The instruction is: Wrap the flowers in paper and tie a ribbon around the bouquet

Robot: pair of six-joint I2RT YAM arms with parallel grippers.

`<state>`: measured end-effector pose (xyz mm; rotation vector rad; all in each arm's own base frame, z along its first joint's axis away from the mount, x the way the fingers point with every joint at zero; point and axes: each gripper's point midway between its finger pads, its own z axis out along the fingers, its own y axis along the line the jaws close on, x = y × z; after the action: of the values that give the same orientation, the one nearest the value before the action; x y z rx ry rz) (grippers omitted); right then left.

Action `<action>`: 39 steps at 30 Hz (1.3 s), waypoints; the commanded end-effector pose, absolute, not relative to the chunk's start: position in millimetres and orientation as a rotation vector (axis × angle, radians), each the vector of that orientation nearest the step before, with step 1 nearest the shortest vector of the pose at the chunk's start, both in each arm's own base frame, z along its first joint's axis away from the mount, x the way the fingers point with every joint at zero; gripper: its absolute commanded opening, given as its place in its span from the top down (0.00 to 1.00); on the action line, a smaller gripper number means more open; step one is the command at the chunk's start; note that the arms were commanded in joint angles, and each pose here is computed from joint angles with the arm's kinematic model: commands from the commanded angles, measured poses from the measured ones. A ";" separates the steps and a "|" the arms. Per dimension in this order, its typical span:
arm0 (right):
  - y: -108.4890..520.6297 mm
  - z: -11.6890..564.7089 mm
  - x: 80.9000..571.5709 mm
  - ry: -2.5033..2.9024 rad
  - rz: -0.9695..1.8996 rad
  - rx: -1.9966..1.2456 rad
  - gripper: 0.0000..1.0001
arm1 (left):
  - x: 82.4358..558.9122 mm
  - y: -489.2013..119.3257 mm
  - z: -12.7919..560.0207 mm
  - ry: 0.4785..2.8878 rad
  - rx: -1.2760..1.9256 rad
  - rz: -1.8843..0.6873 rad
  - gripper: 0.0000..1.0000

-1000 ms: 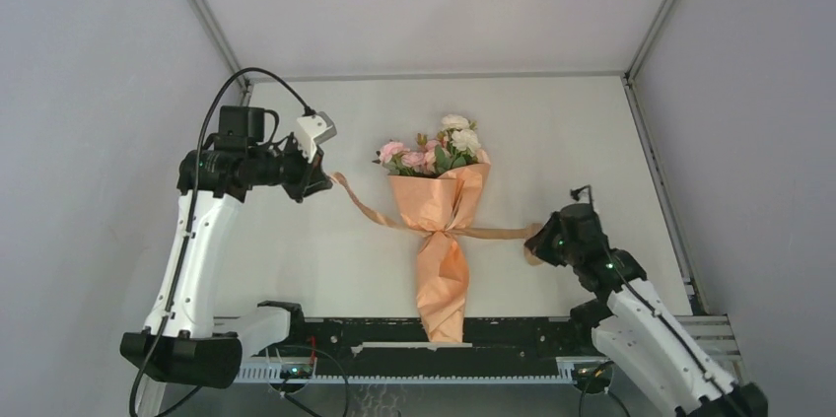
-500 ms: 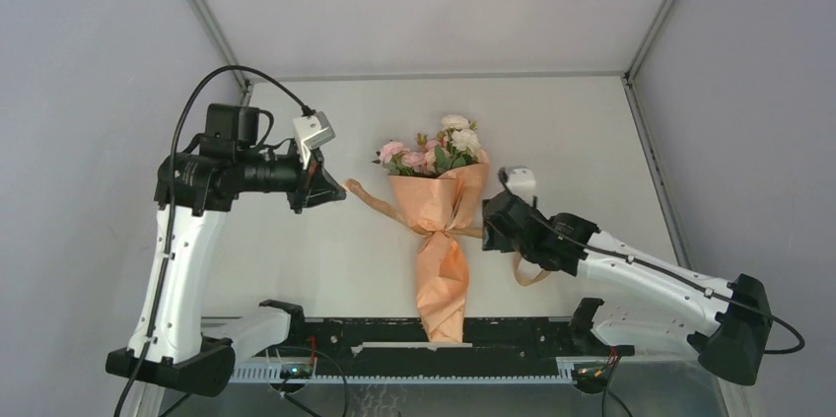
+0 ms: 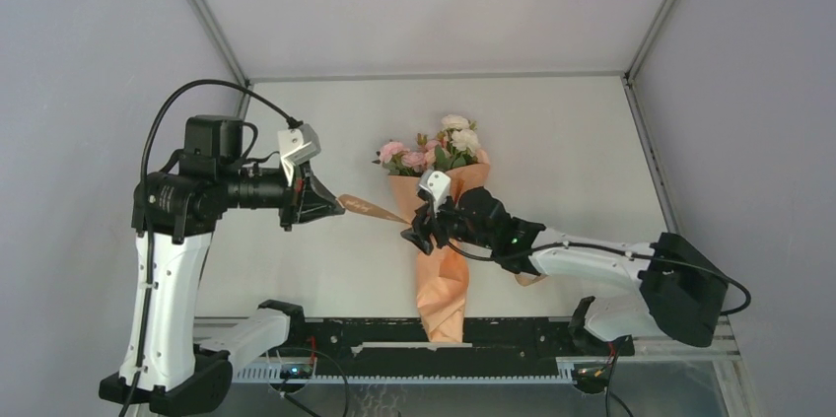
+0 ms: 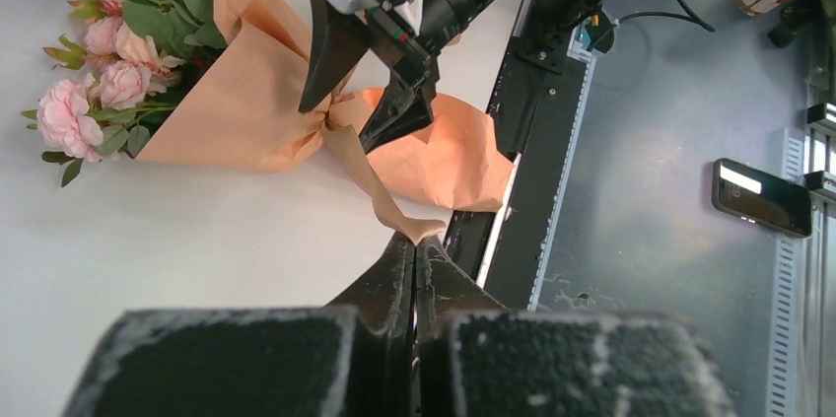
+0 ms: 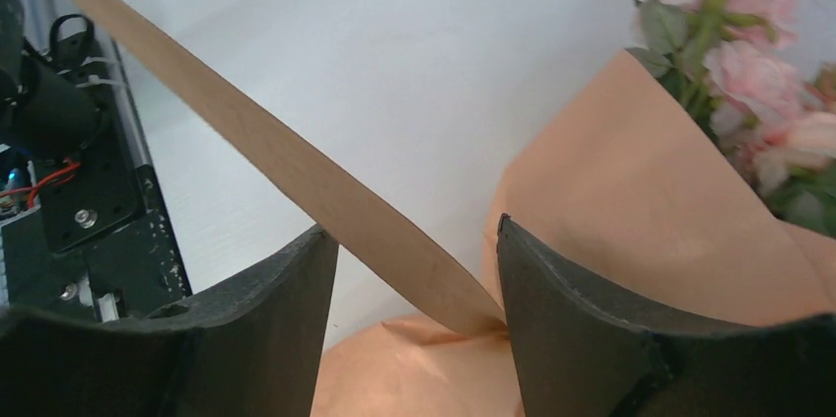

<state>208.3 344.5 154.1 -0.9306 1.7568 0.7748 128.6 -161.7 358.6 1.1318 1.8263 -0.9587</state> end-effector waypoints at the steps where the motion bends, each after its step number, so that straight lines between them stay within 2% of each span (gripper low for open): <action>1: 378.3 197.3 206.4 1.541 0.946 -0.987 0.33 | 122.6 -165.9 369.4 1.774 1.151 -0.991 1.00; 3: 378.1 195.1 208.3 1.560 0.967 -0.973 0.36 | 123.2 -165.4 368.1 1.779 1.152 -0.988 1.00; 4: 376.6 194.0 210.9 1.578 0.976 -0.951 0.41 | 123.1 -165.3 367.2 1.784 1.151 -0.988 1.00; 7: 366.9 192.9 224.5 1.642 0.977 -0.861 0.69 | 122.8 -164.0 367.5 1.781 1.154 -0.973 1.00; 9: 356.5 190.8 233.2 1.708 0.969 -0.783 0.84 | 124.7 -161.2 365.2 1.788 1.156 -0.939 1.00; 11: 347.1 191.7 240.0 1.746 0.956 -0.722 0.94 | 128.8 -156.1 358.3 1.808 1.162 -0.883 1.00; 13: 342.3 193.6 241.6 1.767 0.960 -0.685 0.99 | 134.9 -147.4 339.4 1.835 1.198 -0.796 1.00; 14: 341.5 194.0 240.5 1.775 0.965 -0.677 1.00 | 141.5 -139.9 321.6 1.857 1.229 -0.723 1.00; 15: 341.6 194.0 238.2 1.783 0.971 -0.673 1.00 | 149.3 -131.0 300.4 1.898 1.243 -0.646 0.93; 16: 341.5 193.9 236.2 1.790 0.973 -0.670 1.00 | 160.7 -114.9 273.2 1.970 1.245 -0.518 0.77; 17: 341.6 193.1 234.1 1.799 0.972 -0.666 1.00 | 165.9 -101.7 250.3 2.014 1.275 -0.423 0.69; 21: 340.1 189.3 231.7 1.856 0.971 -0.593 1.00 | 151.9 -58.5 187.1 2.123 1.474 -0.181 0.52; 24: 343.7 186.4 227.7 1.889 1.007 -0.555 1.00 | 147.1 -54.5 180.7 2.043 1.563 -0.114 0.43; 28: 343.4 184.4 228.9 1.933 1.027 -0.469 1.00 | 166.6 -103.2 183.7 1.828 1.479 -0.234 0.41; 30: 343.1 183.4 229.5 1.951 1.037 -0.431 1.00 | 181.2 -145.0 187.9 1.732 1.349 -0.388 0.42; 32: 342.1 182.6 230.2 1.971 1.043 -0.389 1.00 | 189.9 -184.0 190.9 1.673 1.246 -0.560 0.37; 35: 338.1 182.4 233.2 1.996 1.039 -0.315 1.00 | 201.7 -222.5 185.0 1.740 1.080 -0.747 0.29; 39: 337.1 187.8 237.1 2.000 1.060 -0.220 1.00 | 227.2 -245.0 165.0 1.758 0.922 -0.818 0.25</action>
<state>227.4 331.9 152.0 -0.3718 2.0636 0.9916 192.0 -202.8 133.6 1.2074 1.9030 -0.6577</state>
